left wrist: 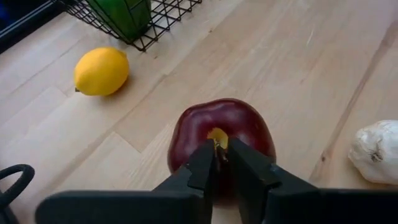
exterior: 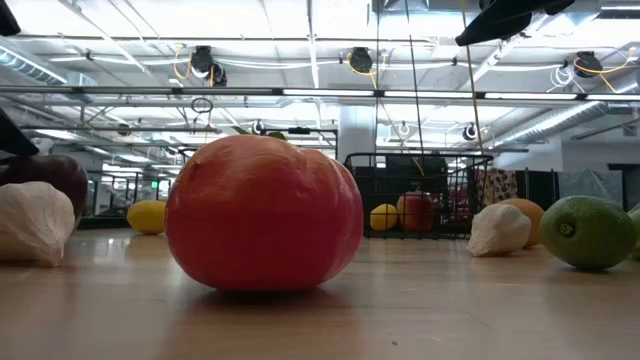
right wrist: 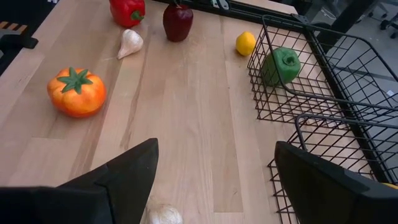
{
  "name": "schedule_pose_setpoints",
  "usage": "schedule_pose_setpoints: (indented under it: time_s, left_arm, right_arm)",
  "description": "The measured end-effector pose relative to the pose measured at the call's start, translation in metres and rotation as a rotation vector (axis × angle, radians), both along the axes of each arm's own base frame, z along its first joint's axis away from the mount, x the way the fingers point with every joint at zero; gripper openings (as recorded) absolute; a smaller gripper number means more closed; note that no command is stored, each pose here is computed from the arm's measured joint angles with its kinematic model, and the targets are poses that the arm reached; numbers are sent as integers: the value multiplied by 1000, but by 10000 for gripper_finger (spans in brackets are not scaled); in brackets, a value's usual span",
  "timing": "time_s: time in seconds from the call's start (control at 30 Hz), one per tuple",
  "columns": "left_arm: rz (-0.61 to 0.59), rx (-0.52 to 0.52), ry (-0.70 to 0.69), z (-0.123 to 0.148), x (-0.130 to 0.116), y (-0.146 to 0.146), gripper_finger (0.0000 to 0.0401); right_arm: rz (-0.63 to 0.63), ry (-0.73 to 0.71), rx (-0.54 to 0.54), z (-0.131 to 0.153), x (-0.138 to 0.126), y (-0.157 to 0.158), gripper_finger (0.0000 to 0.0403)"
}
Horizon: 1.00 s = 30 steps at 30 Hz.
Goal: Sort produce into baskets
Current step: Put the dark red apple into the right wire basket
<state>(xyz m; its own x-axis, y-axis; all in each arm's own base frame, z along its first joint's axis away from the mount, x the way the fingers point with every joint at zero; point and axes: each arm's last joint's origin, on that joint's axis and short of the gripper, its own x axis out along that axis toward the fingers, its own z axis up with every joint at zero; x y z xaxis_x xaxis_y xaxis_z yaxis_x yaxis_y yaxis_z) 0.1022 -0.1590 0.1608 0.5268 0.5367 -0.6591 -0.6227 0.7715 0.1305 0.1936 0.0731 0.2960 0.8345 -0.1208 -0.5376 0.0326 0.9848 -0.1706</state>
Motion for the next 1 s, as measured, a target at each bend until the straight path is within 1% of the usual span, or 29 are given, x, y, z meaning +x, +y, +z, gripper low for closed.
schedule_pose_setpoints:
  time_s: [0.13, 0.23, 0.53, 0.8, 1.0]
  left_arm:
    - [-1, 4, 2, 0, 0, 0, 19]
    - [-1, 5, 1, 0, 0, 0, 7]
    - [-3, 2, 8, 4, 1, -3, 8]
    - [1, 29, 18, 23, 5, -7, 7]
    - [-17, 57, -46, 36, 13, -11, 6]
  right_arm:
    - [0, 0, 0, 0, 0, 0, 313]
    - [0, 0, 0, 0, 0, 0, 313]
    - [0, 0, 0, 0, 0, 0, 313]
    - [0, 0, 0, 0, 0, 0, 313]
    - [0, 0, 0, 0, 0, 0, 313]
